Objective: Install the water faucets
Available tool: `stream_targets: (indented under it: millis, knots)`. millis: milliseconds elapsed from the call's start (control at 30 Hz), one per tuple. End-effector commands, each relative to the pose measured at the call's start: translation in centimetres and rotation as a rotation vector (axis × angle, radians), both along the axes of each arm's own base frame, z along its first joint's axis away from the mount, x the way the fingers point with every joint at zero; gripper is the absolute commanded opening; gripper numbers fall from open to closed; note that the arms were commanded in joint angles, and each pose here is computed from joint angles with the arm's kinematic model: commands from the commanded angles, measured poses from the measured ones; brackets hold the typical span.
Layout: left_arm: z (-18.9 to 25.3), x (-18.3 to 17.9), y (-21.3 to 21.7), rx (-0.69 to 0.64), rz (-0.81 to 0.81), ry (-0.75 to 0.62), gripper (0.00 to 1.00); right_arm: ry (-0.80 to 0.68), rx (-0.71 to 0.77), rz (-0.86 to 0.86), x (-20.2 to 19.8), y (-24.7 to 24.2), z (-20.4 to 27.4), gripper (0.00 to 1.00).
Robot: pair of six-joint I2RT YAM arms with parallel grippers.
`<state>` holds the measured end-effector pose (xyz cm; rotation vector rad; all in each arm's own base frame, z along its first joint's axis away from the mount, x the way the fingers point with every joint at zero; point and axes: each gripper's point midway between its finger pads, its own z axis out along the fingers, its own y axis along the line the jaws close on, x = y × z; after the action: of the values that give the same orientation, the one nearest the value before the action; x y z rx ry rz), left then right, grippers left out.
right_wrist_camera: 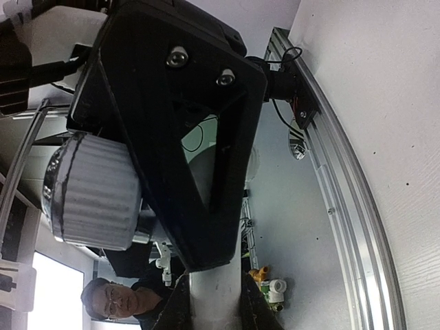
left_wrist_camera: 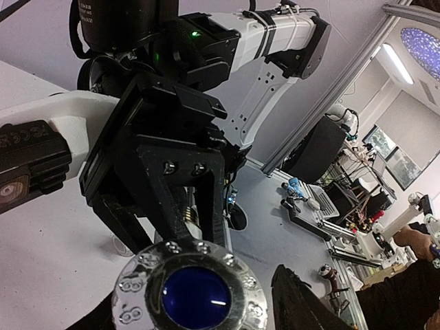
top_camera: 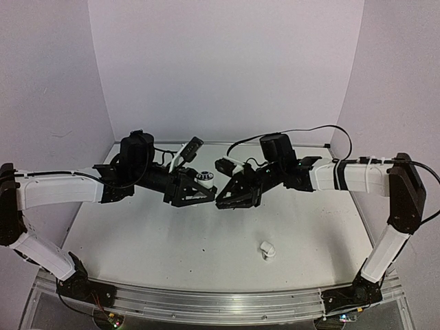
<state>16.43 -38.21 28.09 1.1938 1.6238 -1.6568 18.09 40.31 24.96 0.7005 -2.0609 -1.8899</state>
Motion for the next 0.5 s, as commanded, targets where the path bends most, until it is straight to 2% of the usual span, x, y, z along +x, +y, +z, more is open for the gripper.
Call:
stream_targets:
  millis: [0, 100, 267, 367, 467]
  knots:
    - [1.6, -0.9, -0.2, -0.061, -0.05, -0.041, 0.63, -0.076, 0.072, -0.015, 0.7, 0.6, 2.7, 0.0]
    - [1.4, -1.1, -0.2, -0.059, -0.059, -0.035, 0.62, -0.074, 0.075, -0.018, 0.7, 0.6, 2.9, 0.0]
    - [0.7, -1.0, -0.2, -0.049, -0.049, -0.034, 0.5, -0.073, 0.088, -0.023, 0.6, 0.5, 3.5, 0.0]
    - [0.7, -0.8, -0.1, -0.05, -0.027, -0.047, 0.37, -0.07, 0.091, -0.029, 0.6, 0.5, 3.6, 0.0]
    - [1.1, -0.9, 0.0, -0.06, -0.019, -0.066, 0.36, -0.067, 0.093, -0.032, 0.6, 0.5, 3.7, 0.0]
